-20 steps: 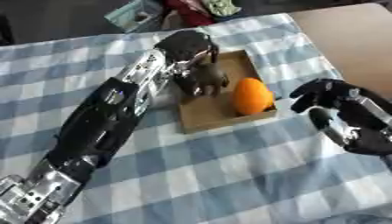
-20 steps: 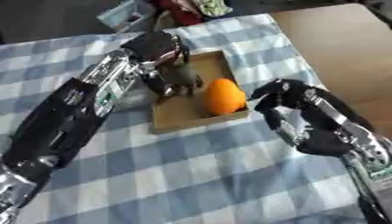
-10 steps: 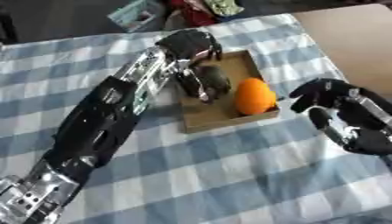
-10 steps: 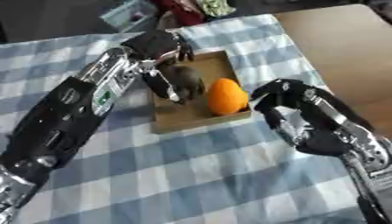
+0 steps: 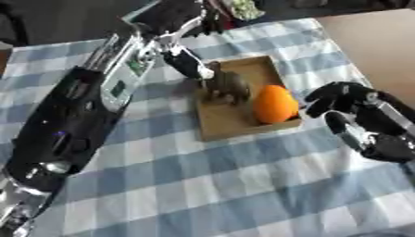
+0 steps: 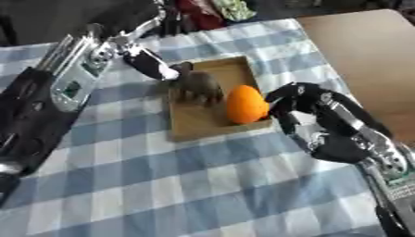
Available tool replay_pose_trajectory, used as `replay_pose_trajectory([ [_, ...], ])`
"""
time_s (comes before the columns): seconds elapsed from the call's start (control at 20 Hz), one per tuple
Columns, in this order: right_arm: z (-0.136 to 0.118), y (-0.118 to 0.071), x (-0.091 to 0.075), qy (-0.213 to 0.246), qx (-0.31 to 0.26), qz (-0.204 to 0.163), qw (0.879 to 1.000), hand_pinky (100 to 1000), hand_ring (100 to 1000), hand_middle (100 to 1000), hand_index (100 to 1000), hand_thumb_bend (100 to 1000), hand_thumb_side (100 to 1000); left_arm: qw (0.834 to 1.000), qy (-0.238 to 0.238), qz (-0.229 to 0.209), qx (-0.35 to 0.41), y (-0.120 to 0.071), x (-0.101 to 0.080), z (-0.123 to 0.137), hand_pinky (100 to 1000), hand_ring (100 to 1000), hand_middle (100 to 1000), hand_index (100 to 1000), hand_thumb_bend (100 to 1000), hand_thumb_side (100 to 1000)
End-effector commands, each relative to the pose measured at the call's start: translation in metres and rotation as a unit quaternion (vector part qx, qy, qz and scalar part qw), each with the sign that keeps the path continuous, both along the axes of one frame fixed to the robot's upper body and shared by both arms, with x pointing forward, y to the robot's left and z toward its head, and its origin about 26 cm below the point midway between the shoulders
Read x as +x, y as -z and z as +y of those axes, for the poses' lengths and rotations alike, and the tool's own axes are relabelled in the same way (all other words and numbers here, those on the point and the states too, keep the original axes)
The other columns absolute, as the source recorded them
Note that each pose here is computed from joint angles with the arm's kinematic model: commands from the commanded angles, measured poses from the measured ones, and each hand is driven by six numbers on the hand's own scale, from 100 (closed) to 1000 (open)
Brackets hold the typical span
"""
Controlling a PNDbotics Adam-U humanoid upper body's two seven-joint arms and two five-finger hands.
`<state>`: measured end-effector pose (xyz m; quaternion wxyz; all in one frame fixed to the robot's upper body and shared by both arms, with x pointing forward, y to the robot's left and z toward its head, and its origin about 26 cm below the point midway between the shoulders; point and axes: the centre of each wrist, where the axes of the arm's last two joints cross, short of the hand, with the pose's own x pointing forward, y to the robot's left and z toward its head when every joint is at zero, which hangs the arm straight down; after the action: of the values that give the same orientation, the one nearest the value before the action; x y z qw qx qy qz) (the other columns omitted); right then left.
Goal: Pick up objects on the table and place them in the box.
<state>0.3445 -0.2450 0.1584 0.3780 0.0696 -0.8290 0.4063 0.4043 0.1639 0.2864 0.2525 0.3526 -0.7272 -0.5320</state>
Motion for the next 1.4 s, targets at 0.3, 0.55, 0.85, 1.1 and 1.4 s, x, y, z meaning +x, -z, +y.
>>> replay_pose_trajectory([
  [0.3,-0.017,-0.009,-0.001,0.035,0.006,-0.019,0.999,656,668,716,796,128,506,0.983,-0.013,-0.061,-0.173,-0.03,-0.062,0.066,502,470,474,661,537,174],
  [0.55,-0.022,-0.006,-0.002,0.053,0.021,-0.018,0.998,653,661,711,795,134,504,0.966,-0.031,-0.06,-0.249,-0.009,-0.08,0.09,503,476,480,664,563,227],
  [0.85,-0.025,-0.005,-0.003,0.074,0.04,-0.019,0.996,651,657,706,794,131,506,0.945,-0.029,-0.036,-0.323,0.023,-0.088,0.103,493,473,475,658,617,318],
  [1.1,-0.026,-0.005,-0.004,0.095,0.073,-0.019,0.993,642,653,707,791,141,531,0.914,-0.043,-0.01,-0.404,0.063,-0.096,0.107,480,470,471,633,649,390],
  [1.4,-0.028,-0.007,-0.005,0.114,0.104,-0.019,0.988,638,653,710,790,135,514,0.894,-0.043,0.018,-0.446,0.093,-0.099,0.106,476,475,478,642,639,392],
])
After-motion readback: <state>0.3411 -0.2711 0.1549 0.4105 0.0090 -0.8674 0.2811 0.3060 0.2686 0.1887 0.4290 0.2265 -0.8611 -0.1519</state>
